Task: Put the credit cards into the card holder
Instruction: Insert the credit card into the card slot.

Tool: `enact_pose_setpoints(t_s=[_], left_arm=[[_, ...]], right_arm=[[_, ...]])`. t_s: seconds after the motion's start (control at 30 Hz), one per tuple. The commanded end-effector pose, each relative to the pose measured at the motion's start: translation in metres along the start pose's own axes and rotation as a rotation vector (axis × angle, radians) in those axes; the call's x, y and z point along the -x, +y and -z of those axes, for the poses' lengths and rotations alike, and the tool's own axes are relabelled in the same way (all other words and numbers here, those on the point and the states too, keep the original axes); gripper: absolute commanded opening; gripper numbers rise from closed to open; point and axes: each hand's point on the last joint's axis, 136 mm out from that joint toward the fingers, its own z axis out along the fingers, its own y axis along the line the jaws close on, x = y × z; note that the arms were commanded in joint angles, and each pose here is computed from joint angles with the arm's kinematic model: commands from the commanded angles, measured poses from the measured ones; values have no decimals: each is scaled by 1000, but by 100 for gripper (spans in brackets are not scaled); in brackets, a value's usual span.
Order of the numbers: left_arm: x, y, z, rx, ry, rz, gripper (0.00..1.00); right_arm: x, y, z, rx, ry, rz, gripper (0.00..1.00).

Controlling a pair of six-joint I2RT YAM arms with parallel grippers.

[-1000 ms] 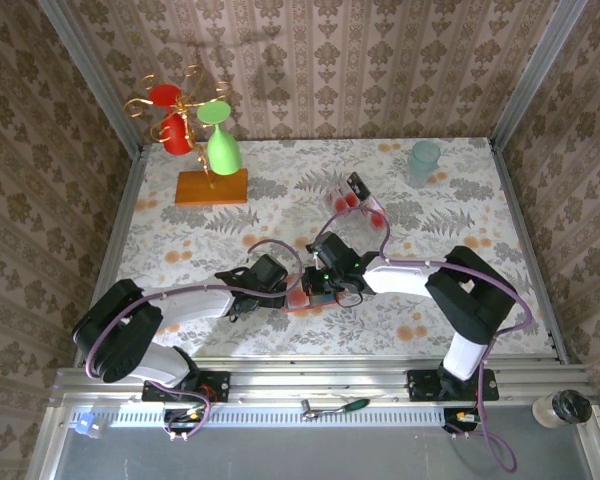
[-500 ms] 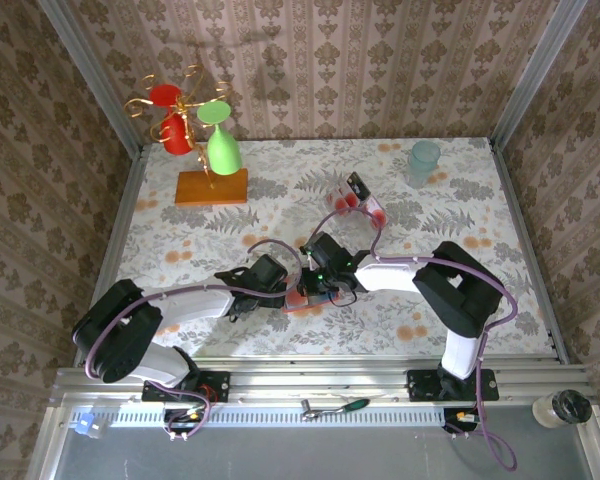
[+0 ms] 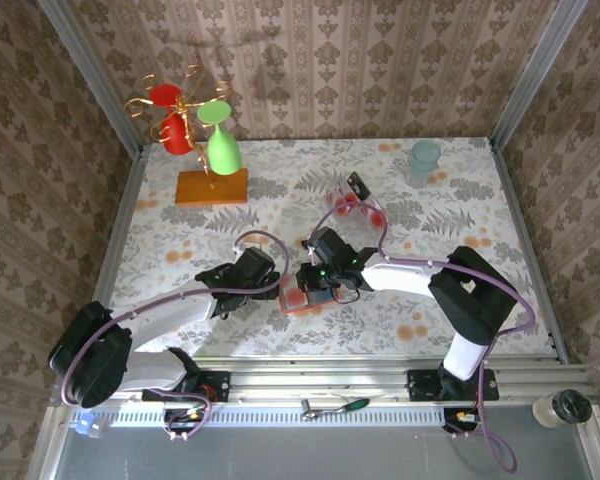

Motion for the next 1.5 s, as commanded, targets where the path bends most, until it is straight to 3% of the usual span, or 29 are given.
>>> enact_pose_setpoints(t_s=[0.0, 0.63, 1.17, 1.47], left_arm=[[-14, 2, -2, -2, 42, -14, 100], [-48, -4, -23, 42, 125, -69, 100], [-49, -7, -28, 46, 131, -81, 100], [-36, 32, -8, 110, 98, 11, 100]], right_arm=[[-7, -9, 5, -35, 13, 8, 1], [-31, -23, -13, -45, 79, -7, 0], [-37, -7, -24, -12, 114, -1, 0], [-10, 2, 6, -19, 40, 24, 2]])
